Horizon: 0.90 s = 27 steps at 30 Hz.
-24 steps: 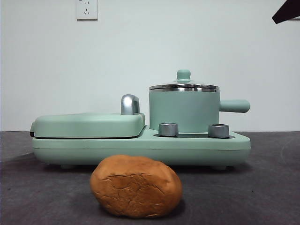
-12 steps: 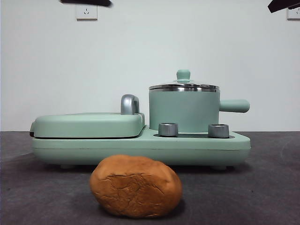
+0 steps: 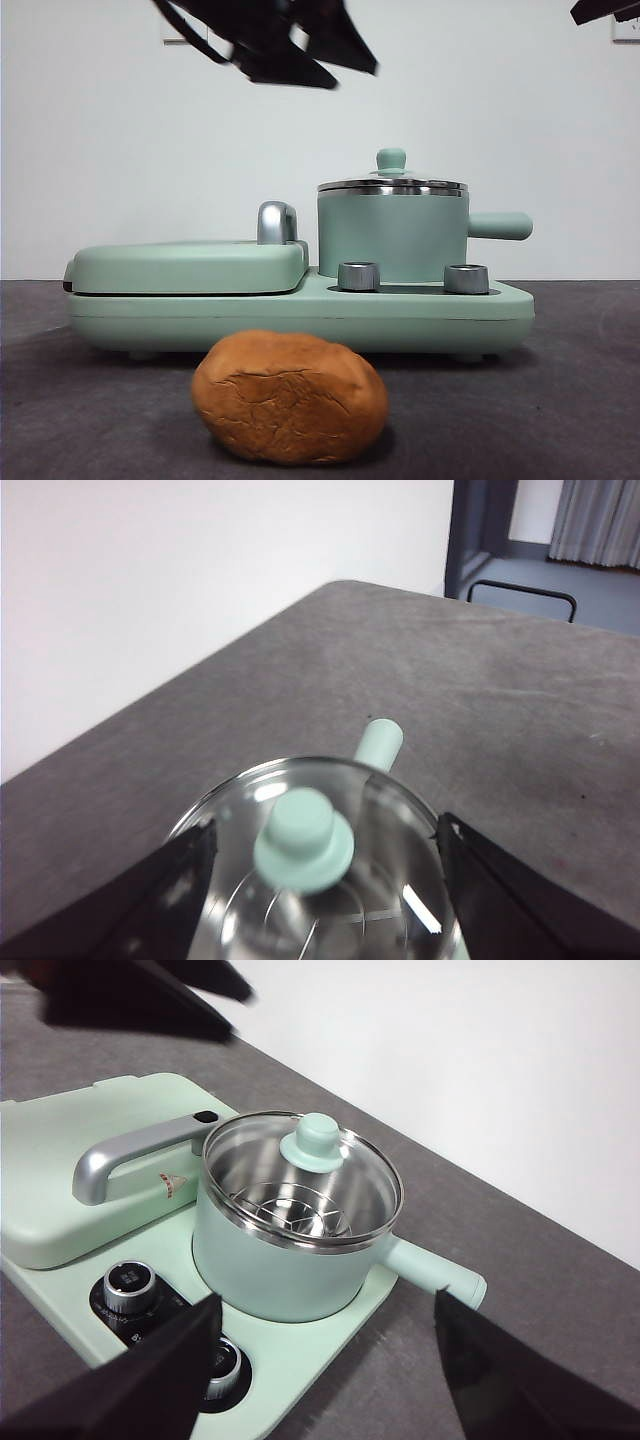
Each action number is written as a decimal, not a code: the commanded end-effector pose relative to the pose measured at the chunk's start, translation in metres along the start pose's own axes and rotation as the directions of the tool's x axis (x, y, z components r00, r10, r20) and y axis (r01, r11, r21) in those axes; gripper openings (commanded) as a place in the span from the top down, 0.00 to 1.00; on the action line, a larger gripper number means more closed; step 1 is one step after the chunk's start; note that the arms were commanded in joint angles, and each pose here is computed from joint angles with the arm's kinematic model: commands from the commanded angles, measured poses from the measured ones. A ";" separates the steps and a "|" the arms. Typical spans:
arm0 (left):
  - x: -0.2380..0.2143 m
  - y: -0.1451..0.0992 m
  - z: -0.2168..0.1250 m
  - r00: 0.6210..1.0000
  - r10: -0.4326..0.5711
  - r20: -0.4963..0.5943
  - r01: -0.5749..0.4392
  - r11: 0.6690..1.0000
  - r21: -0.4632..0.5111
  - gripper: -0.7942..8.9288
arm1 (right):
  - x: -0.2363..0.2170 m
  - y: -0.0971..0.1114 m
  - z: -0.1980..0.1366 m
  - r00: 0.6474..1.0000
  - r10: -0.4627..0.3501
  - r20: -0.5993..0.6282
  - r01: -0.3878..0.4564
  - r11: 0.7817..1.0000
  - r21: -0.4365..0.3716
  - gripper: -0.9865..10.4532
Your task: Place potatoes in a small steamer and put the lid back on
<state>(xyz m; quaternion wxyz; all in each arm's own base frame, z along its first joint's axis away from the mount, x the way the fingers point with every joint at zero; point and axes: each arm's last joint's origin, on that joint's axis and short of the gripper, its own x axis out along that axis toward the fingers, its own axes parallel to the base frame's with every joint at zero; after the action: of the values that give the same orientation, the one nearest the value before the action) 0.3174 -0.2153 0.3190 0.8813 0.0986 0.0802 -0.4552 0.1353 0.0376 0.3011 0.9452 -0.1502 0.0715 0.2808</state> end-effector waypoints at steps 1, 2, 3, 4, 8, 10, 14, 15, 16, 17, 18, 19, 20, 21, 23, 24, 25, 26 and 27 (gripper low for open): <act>0.024 0.001 0.001 1.000 -0.016 0.005 0.016 1.000 0.001 0.57 | -0.001 -0.001 0.007 1.000 -0.001 0.025 0.001 1.000 0.007 0.62; 0.031 0.002 0.000 1.000 -0.019 0.001 0.019 1.000 0.001 0.57 | -0.001 -0.001 0.007 1.000 -0.001 0.025 0.001 1.000 0.007 0.62; 0.037 0.002 -0.002 1.000 -0.023 -0.004 0.023 1.000 0.000 0.57 | -0.001 -0.001 0.007 1.000 -0.002 0.026 0.002 1.000 0.008 0.62; 0.043 0.003 -0.004 1.000 -0.026 -0.009 0.026 1.000 -0.002 0.57 | -0.001 -0.001 0.007 1.000 -0.002 0.026 0.002 1.000 0.007 0.62; 0.064 0.006 -0.014 0.999 -0.037 -0.028 0.036 0.999 -0.008 0.57 | -0.001 -0.002 0.008 0.999 -0.007 0.040 0.006 1.000 0.002 0.62; 0.072 0.007 -0.019 0.999 -0.038 -0.037 0.038 0.999 -0.010 0.57 | -0.001 -0.002 0.009 0.999 -0.010 0.051 0.010 1.000 -0.002 0.62; 0.083 0.010 -0.027 0.998 -0.041 -0.051 0.040 0.999 -0.014 0.57 | -0.001 -0.002 0.010 0.998 -0.015 0.057 0.015 1.000 -0.004 0.62; 0.085 0.010 -0.029 0.998 -0.041 -0.055 0.040 0.999 -0.015 0.57 | -0.001 -0.002 0.010 0.998 -0.016 0.056 0.016 1.000 -0.004 0.62; 0.087 0.010 -0.031 0.997 -0.042 -0.058 0.041 0.999 -0.017 0.57 | -0.001 -0.002 0.010 0.998 -0.016 0.056 0.016 1.000 -0.004 0.62; 0.088 0.010 -0.033 0.997 -0.043 -0.062 0.042 0.999 -0.018 0.57 | -0.001 -0.002 0.010 0.998 -0.016 0.056 0.016 1.000 -0.004 0.62; 0.088 0.010 -0.034 0.997 -0.043 -0.064 0.042 0.999 -0.019 0.57 | -0.001 -0.002 0.010 0.998 -0.016 0.056 0.016 1.000 -0.004 0.62; 0.089 0.010 -0.034 0.997 -0.043 -0.065 0.042 0.999 -0.020 0.57 | -0.001 -0.002 0.010 0.998 -0.016 0.056 0.016 1.000 -0.004 0.62; 0.089 0.011 -0.035 0.997 -0.043 -0.066 0.042 0.999 -0.020 0.57 | -0.001 -0.002 0.010 0.998 -0.016 0.056 0.016 1.000 -0.004 0.62; 0.089 0.011 -0.035 0.997 -0.043 -0.066 0.042 0.999 -0.020 0.57 | -0.001 -0.002 0.010 0.998 -0.016 0.056 0.016 1.000 -0.004 0.62; 0.089 0.011 -0.035 0.997 -0.043 -0.067 0.042 0.999 -0.020 0.61 | -0.002 -0.002 0.010 0.998 -0.016 0.057 0.016 1.000 -0.004 0.62; 0.089 0.011 -0.035 0.997 -0.043 -0.067 0.041 0.999 -0.020 0.64 | -0.002 -0.002 0.010 0.998 -0.016 0.057 0.016 1.000 -0.004 0.62; 0.089 0.011 -0.036 0.997 -0.042 -0.068 0.041 0.999 -0.021 0.65 | -0.002 -0.002 0.010 0.998 -0.016 0.057 0.016 1.000 -0.004 0.62; 0.089 0.011 -0.036 0.997 -0.042 -0.068 0.041 0.999 -0.020 0.67 | -0.002 -0.002 0.010 0.998 -0.016 0.057 0.016 1.000 -0.004 0.62; 0.089 0.012 -0.036 0.997 -0.041 -0.069 0.040 0.999 -0.021 0.67 | -0.002 -0.002 0.010 0.998 -0.016 0.057 0.016 1.000 -0.004 0.62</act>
<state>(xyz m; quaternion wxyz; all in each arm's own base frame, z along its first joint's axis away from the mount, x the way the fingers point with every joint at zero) 0.3720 -0.2636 0.2655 0.8691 0.1042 0.1242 -0.4673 0.1360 0.0377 0.3045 0.9470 -0.1516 0.0536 0.2780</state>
